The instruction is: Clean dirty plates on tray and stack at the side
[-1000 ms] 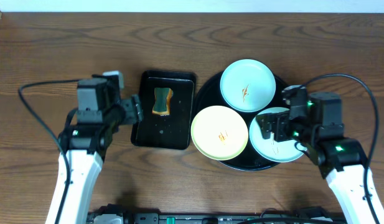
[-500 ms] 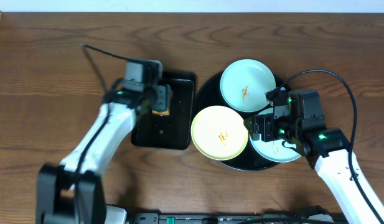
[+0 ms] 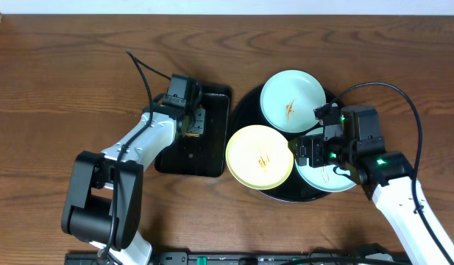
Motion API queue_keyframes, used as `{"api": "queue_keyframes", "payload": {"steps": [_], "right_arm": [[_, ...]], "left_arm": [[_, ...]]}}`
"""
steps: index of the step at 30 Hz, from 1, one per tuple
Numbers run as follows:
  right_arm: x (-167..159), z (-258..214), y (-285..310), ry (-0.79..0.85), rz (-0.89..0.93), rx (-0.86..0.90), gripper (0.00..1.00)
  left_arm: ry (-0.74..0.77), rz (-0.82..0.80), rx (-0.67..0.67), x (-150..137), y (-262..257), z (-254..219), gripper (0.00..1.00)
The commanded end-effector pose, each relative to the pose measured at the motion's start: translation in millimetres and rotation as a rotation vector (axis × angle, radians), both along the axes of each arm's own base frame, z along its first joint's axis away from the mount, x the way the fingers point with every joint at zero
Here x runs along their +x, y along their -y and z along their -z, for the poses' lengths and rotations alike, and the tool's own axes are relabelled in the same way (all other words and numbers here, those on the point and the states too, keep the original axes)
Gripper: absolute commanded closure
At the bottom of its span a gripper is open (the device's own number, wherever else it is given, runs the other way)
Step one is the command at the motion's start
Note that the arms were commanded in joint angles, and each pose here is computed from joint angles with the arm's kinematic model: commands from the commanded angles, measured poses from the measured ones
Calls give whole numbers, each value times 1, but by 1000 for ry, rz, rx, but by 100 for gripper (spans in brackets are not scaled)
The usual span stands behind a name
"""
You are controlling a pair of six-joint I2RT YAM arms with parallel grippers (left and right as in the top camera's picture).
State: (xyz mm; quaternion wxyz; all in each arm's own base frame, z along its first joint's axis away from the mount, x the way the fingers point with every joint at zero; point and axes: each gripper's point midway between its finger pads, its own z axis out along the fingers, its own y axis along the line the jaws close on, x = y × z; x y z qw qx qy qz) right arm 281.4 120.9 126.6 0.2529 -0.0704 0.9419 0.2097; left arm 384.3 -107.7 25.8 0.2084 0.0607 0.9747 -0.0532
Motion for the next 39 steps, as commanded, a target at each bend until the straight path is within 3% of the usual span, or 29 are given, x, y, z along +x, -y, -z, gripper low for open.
{"api": "queue_keyframes", "payload": {"steps": [1, 11, 22, 29, 31, 36, 39], "right_arm": [[4, -7, -4, 13, 0, 14, 14], [4, -7, -4, 13, 0, 13, 14], [4, -8, -4, 13, 0, 14, 14], [3, -7, -4, 13, 0, 14, 14], [4, -7, -4, 13, 0, 14, 15], [3, -7, -4, 8, 0, 13, 16], [3, -6, -4, 6, 0, 12, 16]], "left_arm": [[20, -4, 12, 8, -1, -2, 45], [122, -52, 76, 25, -14, -31, 44], [53, -39, 60, 19, -9, -4, 45], [16, -29, 50, 17, -5, 14, 51], [-1, -29, 55, 15, -6, 20, 58], [17, -34, 47, 18, -5, 12, 92], [58, -37, 35, 21, -4, -5, 92]]}}
